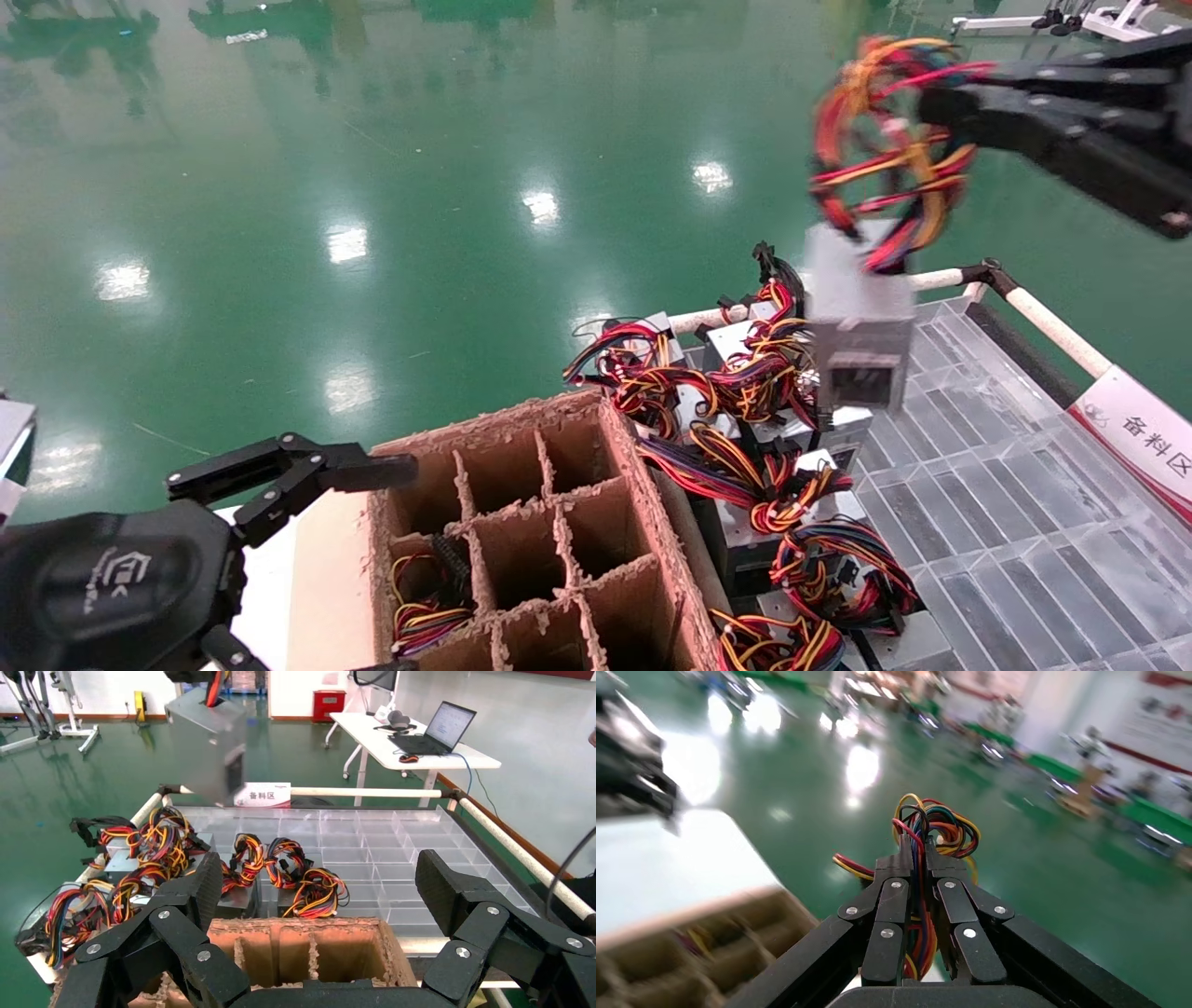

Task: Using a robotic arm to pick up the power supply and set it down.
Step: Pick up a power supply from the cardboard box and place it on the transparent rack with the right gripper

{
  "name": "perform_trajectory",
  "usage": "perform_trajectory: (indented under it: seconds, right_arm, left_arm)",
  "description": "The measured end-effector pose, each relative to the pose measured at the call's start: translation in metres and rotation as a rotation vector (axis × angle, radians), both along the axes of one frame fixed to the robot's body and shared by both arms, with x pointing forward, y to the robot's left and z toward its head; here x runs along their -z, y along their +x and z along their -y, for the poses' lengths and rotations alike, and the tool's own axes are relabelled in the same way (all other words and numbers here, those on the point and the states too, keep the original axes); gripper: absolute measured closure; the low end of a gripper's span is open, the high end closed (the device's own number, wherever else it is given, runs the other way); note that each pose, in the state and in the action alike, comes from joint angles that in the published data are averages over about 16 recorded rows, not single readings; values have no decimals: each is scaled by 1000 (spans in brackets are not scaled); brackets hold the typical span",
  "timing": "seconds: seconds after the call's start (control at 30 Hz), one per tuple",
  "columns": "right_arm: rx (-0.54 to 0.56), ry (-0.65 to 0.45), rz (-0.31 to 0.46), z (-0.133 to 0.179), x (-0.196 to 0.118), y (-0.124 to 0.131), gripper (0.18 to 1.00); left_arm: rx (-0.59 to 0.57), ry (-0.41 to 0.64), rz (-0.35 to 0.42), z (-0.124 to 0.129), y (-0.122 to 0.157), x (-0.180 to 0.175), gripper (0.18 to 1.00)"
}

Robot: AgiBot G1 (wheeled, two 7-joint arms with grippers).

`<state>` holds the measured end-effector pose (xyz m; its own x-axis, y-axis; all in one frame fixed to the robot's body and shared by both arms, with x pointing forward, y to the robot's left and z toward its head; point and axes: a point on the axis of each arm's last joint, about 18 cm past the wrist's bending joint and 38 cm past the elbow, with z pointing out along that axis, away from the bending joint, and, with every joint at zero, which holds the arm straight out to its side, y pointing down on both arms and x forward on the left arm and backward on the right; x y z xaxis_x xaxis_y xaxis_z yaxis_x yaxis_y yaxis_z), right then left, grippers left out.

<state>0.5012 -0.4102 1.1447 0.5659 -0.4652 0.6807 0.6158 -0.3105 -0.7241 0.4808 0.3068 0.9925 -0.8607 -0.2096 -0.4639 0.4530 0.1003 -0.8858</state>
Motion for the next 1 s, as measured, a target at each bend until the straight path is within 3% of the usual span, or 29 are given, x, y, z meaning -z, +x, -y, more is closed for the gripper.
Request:
perform_trajectory:
  seconds: [0.23,0.43,0.67,1.0]
  right_arm:
    - [212,-92,-15,48,3,4,977]
    - [318,-196,-69,72,24,10,977]
    - [349,-287,-120,78,47,23,977]
    - [319,-358,-160,63,65,48,977]
  left_arm:
    - [0,0,0,0,0,0,184]
    - [0,0,0,0,0,0,184]
    - [0,0,0,0,0,0,184]
    - [0,0,0,0,0,0,184]
